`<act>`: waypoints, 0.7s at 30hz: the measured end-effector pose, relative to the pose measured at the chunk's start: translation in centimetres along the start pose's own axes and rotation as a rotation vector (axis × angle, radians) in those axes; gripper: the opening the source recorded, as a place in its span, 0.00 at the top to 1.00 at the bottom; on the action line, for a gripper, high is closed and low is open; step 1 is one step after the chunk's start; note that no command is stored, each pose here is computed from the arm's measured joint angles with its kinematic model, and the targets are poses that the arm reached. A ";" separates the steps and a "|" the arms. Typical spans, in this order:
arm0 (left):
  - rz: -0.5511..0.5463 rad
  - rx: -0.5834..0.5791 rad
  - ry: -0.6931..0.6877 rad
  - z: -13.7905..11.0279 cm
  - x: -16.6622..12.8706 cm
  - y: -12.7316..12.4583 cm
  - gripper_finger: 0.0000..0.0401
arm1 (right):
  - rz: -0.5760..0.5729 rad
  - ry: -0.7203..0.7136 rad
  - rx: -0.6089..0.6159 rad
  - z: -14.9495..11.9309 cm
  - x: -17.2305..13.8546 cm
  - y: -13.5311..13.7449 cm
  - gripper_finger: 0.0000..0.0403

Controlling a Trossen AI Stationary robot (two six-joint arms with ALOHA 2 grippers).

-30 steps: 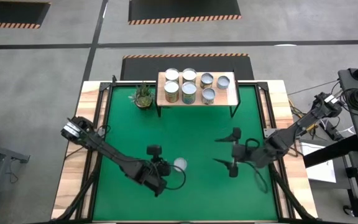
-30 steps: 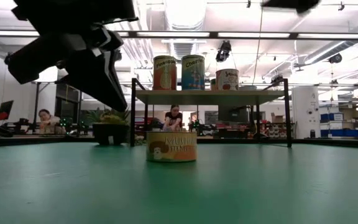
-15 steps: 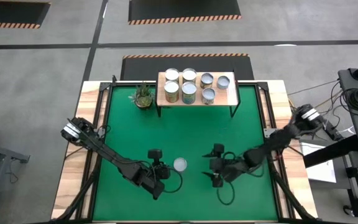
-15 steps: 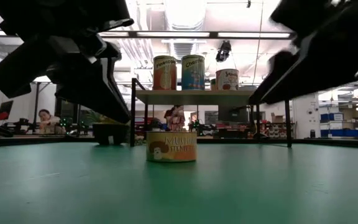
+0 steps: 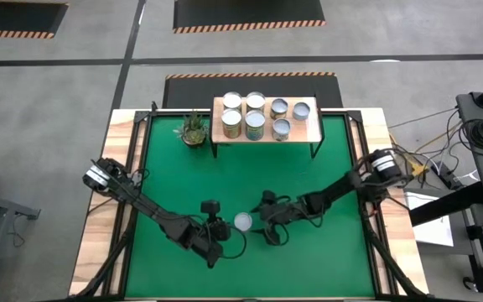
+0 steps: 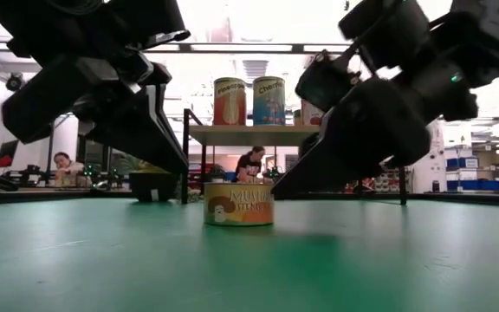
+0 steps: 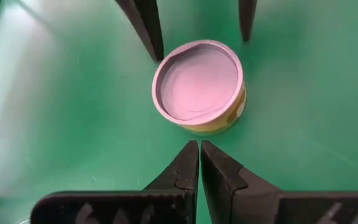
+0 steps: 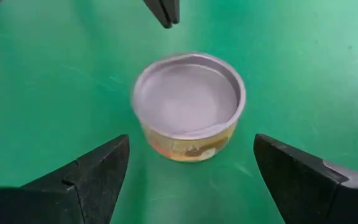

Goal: Pick and place cans onto a shelf
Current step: Put the canned mushrooms on the shelf

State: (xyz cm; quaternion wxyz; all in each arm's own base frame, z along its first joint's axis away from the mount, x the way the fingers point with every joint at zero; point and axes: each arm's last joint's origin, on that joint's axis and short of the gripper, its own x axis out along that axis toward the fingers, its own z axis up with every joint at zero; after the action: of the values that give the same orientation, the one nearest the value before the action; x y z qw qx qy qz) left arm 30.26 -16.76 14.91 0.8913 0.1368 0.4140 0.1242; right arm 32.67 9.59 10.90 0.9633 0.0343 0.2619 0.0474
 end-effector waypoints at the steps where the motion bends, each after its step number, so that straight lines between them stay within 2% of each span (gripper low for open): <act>1: -0.001 -0.007 -0.006 0.0 0.1 0.0 1.00 | 0.001 0.007 -0.005 -0.1 0.3 -0.1 0.18; 5: -0.006 -0.028 -0.026 -0.6 0.6 0.1 1.00 | 0.036 0.014 -0.025 0.0 1.6 0.0 0.18; 17: -0.015 -0.054 -0.053 -1.2 1.1 0.1 1.00 | 0.036 -0.008 -0.082 1.1 4.1 0.5 0.18; 21: -0.016 -0.056 -0.056 -1.2 1.1 0.1 1.00 | 0.036 -0.005 -0.098 1.2 4.9 0.7 0.23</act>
State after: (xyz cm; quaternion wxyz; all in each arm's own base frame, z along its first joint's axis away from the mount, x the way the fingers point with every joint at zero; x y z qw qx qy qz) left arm 30.02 -16.12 13.44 0.9070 0.1121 0.3862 0.1249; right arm 37.44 10.74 9.49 0.9635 -0.0080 0.2561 0.0773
